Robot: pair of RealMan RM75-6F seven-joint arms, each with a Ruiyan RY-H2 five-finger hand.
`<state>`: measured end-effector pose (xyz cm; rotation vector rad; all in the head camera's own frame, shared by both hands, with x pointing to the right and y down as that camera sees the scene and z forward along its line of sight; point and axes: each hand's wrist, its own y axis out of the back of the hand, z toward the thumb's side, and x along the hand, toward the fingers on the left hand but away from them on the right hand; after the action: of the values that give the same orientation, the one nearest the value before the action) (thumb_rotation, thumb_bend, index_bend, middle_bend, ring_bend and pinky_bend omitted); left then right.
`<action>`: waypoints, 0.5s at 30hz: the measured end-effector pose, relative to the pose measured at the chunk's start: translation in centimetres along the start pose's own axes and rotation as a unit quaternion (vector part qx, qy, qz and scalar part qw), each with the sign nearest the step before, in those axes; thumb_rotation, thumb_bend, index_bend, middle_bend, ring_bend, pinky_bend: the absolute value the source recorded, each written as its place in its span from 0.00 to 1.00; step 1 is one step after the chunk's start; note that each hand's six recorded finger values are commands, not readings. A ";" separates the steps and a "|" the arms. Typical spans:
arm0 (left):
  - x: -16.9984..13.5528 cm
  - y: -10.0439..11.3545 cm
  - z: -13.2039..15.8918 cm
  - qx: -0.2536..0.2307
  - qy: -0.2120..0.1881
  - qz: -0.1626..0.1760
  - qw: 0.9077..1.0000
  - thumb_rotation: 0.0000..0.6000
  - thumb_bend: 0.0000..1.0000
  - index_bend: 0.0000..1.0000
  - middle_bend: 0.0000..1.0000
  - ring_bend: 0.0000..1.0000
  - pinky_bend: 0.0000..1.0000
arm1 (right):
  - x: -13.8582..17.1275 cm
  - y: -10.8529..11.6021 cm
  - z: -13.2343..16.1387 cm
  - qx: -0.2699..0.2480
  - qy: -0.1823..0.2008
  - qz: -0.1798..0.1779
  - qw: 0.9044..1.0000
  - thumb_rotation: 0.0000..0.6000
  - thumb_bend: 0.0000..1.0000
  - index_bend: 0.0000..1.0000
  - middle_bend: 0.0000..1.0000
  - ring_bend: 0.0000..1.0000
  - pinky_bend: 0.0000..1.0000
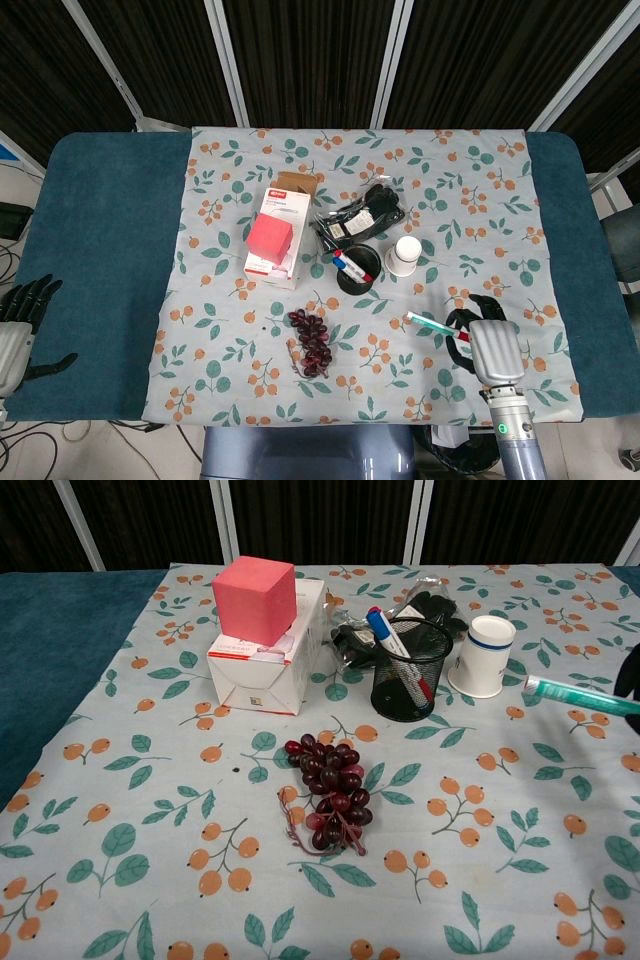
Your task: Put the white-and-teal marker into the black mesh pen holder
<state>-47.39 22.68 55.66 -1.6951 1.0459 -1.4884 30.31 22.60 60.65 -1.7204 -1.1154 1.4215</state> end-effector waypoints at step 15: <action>-0.2 0.1 0.2 0.005 -0.003 0.008 1.000 1.00 0.05 0.00 0.00 0.00 0.00 | 0.4 3.2 -0.9 -0.041 0.007 -0.036 0.998 1.00 0.55 0.65 0.56 0.20 0.17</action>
<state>-47.21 22.81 55.47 -1.6799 1.0447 -1.4757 31.89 21.56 57.84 -1.7262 -1.2316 1.3355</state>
